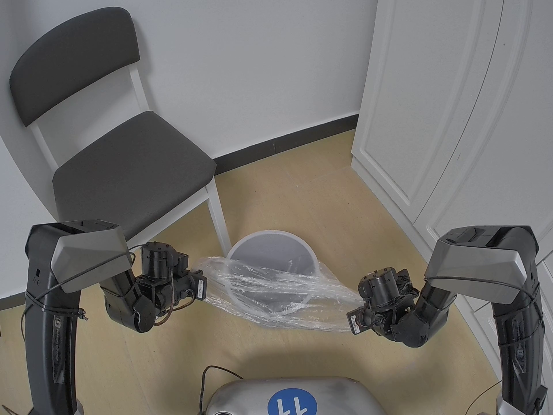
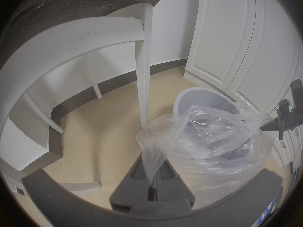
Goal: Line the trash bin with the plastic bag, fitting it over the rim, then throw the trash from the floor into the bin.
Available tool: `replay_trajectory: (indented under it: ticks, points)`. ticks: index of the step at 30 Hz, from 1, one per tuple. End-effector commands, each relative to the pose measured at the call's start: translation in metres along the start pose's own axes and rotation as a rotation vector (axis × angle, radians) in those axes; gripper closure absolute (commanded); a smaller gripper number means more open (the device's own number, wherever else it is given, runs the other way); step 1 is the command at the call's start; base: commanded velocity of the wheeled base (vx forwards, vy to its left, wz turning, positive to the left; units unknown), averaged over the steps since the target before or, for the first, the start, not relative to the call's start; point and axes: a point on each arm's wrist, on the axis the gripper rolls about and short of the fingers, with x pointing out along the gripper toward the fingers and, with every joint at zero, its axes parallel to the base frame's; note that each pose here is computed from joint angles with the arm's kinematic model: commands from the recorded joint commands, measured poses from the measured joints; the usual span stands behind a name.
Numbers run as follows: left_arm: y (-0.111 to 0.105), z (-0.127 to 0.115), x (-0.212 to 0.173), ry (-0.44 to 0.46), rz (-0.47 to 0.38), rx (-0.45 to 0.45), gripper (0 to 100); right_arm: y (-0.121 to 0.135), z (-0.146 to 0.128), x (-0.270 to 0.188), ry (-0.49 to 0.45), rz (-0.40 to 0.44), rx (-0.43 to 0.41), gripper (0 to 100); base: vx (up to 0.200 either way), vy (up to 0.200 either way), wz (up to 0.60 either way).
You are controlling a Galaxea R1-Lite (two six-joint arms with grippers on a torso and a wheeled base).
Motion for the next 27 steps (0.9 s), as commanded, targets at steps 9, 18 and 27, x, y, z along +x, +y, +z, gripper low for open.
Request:
replay_trajectory:
  ticks: [9,18,27]
  points:
    - [0.000,0.004,0.000,-0.046,0.001,0.003,100,-0.005,0.003,-0.003,-0.086,0.015,0.036,0,0.000,0.000,0.00]
    - [-0.002,0.003,0.003,-0.048,0.002,0.008,100,-0.030,-0.008,-0.020,-0.150,0.276,0.007,0,0.000,0.000,0.00]
    - [-0.002,0.004,0.005,-0.057,0.005,0.010,100,-0.053,-0.028,-0.022,-0.242,0.462,-0.026,0,0.000,0.000,0.00]
